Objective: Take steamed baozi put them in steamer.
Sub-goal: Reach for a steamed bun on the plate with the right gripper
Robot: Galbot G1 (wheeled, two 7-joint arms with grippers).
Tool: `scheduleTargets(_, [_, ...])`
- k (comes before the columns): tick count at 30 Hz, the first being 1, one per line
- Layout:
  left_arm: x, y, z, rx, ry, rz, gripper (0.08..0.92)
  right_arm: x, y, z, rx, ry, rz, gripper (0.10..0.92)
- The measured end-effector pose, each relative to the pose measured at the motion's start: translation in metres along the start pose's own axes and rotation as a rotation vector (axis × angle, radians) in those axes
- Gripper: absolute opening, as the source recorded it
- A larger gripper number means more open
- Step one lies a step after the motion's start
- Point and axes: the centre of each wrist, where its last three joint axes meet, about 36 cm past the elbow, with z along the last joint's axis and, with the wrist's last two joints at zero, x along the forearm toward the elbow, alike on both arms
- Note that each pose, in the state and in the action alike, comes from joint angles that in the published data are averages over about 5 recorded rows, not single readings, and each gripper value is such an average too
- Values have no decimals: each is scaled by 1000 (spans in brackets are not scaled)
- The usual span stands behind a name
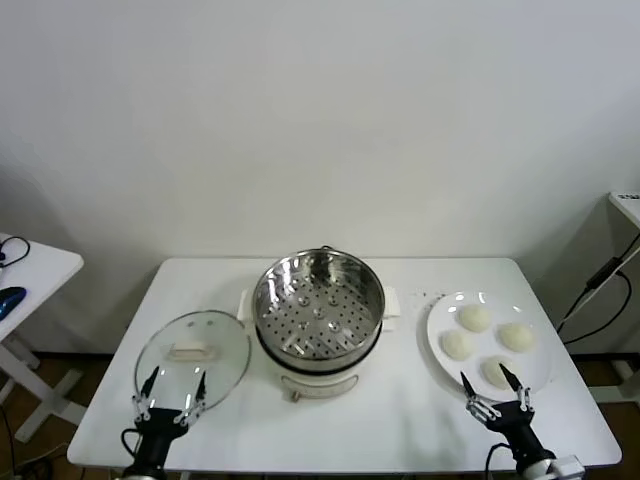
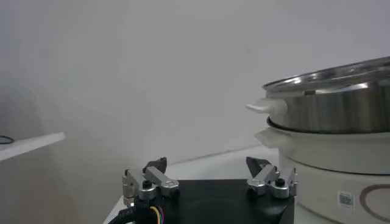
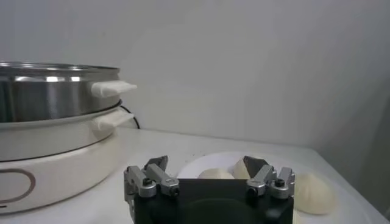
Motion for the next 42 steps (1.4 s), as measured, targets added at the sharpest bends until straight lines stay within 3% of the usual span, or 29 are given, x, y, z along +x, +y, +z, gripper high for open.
scheduleTargets(12, [-8,-2,-7,14,-33,-9,823,-40,-69,-36,219,27,-180,823])
scheduleTargets(23, [-13,0,-5,17,-39,-10,823,-111,-156,-94,555,129,-456,823])
scheduleTargets(31, [-15,-3,-4,22,-35,-4,823,-177,-202,-145,803,272,-693,823])
scheduleTargets(42, [-13,-6,-6,24,-35,2,823,-260,-237,-217,1050,576,-909,823])
